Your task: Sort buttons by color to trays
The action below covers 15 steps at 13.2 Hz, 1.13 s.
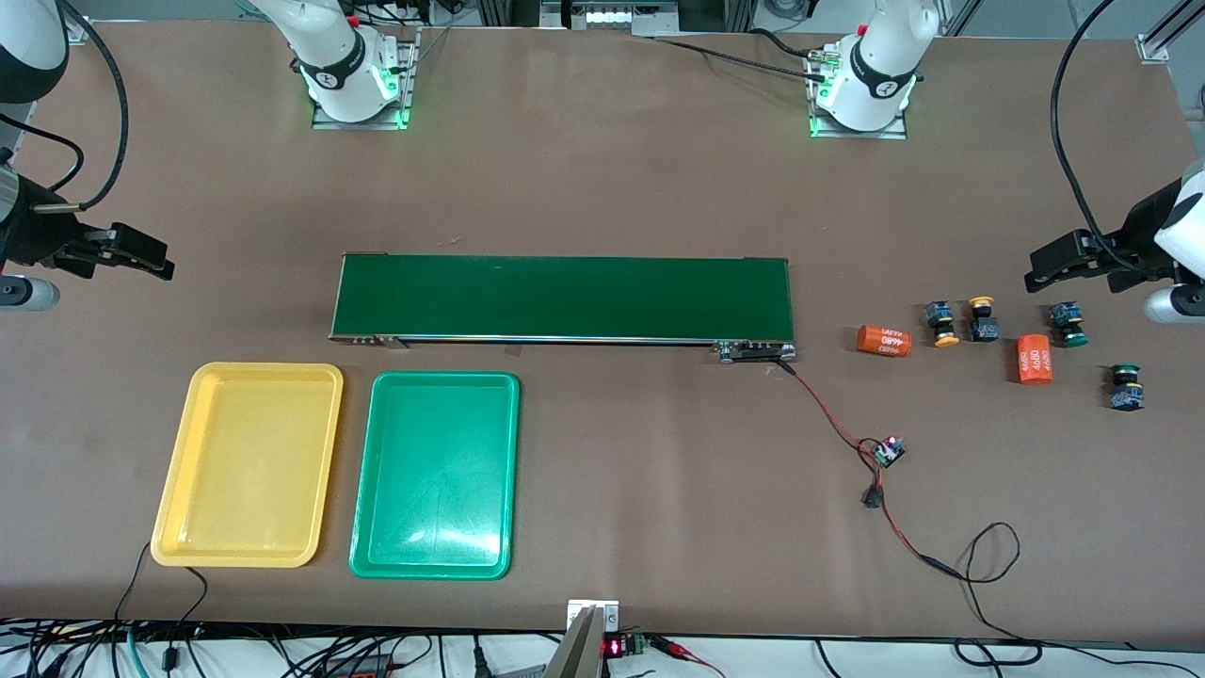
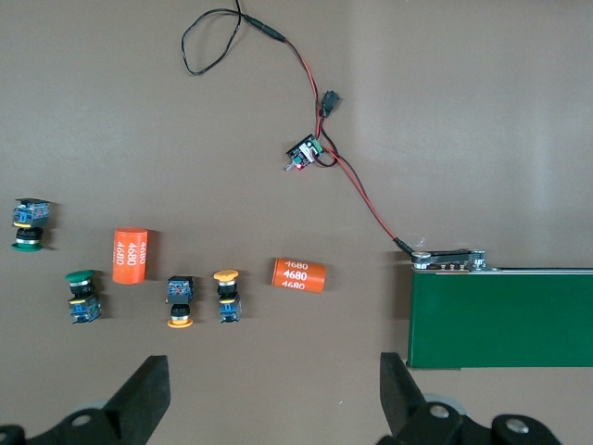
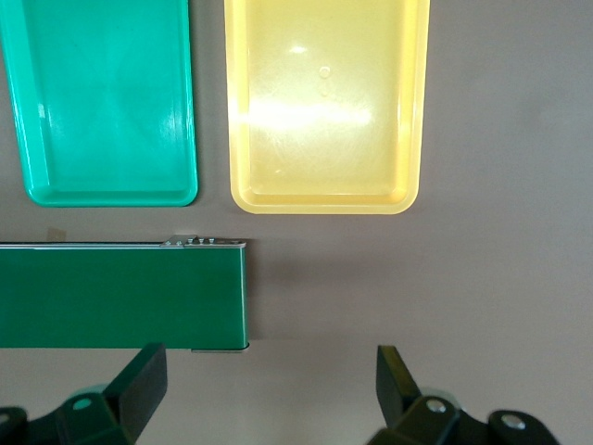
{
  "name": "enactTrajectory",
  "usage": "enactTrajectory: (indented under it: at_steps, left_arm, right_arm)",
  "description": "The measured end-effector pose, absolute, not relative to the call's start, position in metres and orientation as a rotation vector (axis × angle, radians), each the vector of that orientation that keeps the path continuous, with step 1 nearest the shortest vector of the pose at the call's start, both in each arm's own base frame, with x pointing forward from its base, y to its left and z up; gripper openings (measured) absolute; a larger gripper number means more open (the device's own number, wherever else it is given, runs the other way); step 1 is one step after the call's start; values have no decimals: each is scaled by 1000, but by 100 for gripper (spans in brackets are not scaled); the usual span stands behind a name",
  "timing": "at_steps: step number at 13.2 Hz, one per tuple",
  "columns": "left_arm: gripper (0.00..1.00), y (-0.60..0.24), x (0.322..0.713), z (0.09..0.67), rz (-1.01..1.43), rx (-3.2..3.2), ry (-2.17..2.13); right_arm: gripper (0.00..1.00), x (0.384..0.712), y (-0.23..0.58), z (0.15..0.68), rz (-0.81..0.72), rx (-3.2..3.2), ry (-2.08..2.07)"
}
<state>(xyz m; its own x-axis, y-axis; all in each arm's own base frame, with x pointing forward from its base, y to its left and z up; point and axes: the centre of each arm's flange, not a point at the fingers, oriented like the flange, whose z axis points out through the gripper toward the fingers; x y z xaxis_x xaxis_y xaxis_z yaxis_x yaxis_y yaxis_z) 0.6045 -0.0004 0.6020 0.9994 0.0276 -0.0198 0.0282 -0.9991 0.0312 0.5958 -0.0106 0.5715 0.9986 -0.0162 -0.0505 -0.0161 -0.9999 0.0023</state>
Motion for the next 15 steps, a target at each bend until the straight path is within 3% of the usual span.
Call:
enactTrajectory:
  at_steps: [8,15]
  left_arm:
    - [100,-8,613,581,-82,3107,25]
    - [100,-19,663,436,-312,3077,-1]
  right_arm:
    - [100,594,-12,572,-95,3138,-28]
    - [100,594,-13,573,-93,3138,-31]
